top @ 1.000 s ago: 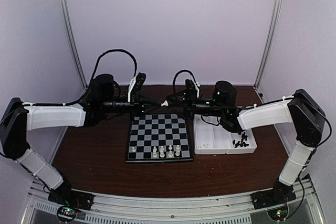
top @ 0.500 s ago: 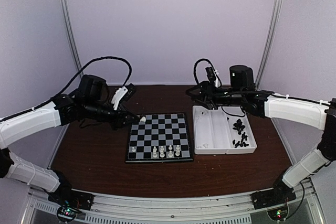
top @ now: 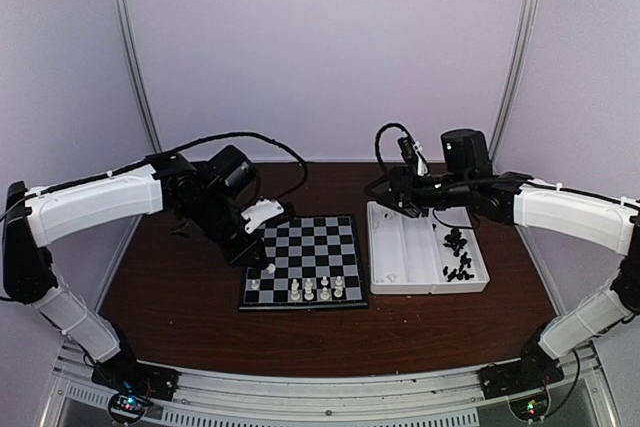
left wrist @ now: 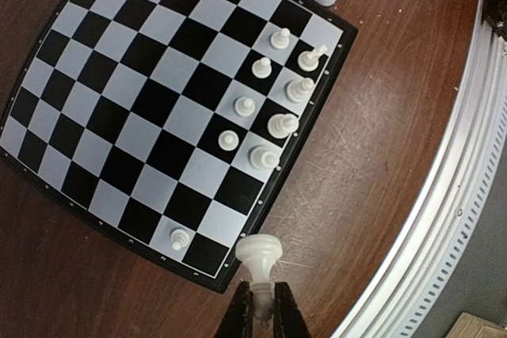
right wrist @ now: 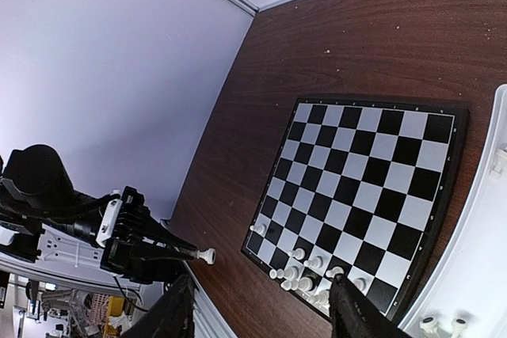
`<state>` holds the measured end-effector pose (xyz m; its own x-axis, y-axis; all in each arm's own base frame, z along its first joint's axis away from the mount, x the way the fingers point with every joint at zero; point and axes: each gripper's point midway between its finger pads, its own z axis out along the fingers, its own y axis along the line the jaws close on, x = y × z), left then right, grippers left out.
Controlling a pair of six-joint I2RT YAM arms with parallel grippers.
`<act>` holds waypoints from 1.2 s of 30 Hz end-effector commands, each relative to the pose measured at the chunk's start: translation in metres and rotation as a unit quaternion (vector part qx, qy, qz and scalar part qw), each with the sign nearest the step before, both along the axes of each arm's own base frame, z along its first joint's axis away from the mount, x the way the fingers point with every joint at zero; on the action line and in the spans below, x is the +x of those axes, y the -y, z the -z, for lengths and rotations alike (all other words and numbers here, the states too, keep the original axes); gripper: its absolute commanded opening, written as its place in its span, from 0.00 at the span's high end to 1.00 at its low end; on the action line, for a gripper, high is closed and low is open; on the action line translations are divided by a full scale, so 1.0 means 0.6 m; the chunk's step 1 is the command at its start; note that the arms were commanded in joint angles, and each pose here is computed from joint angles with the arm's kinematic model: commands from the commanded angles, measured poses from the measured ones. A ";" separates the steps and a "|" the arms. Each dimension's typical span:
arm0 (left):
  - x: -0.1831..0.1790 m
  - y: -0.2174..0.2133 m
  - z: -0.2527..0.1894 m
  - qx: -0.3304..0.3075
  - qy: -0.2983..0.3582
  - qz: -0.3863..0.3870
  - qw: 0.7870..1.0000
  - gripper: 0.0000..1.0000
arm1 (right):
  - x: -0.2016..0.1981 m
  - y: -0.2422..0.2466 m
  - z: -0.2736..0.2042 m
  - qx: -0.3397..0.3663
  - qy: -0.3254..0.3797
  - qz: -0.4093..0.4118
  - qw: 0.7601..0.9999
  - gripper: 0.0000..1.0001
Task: Set up the chess pieces on the board
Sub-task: Place the chess piece on the chessboard.
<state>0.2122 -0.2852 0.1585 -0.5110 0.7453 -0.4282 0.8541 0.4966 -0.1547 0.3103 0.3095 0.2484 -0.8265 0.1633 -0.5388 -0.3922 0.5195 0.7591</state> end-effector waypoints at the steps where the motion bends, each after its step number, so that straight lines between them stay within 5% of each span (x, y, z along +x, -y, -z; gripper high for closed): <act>1: 0.011 -0.003 0.006 0.045 0.001 0.010 0.999 0.98 | 0.000 0.019 -0.004 -0.006 0.014 0.015 1.000 0.42; 15: 0.000 0.015 0.073 0.142 -0.061 0.044 0.987 0.97 | 0.002 0.045 0.005 -0.016 0.012 0.035 0.999 0.42; 36: 0.005 0.034 0.129 0.188 -0.088 0.040 0.977 0.96 | 0.004 0.054 0.013 -0.016 0.007 0.039 0.999 0.43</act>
<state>0.2132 -0.3023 0.0775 -0.4860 0.8732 -0.0356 0.8677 0.4772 -0.1394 0.3127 0.2833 0.2384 -0.8180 0.1979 -0.5401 -0.3540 0.5669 0.7439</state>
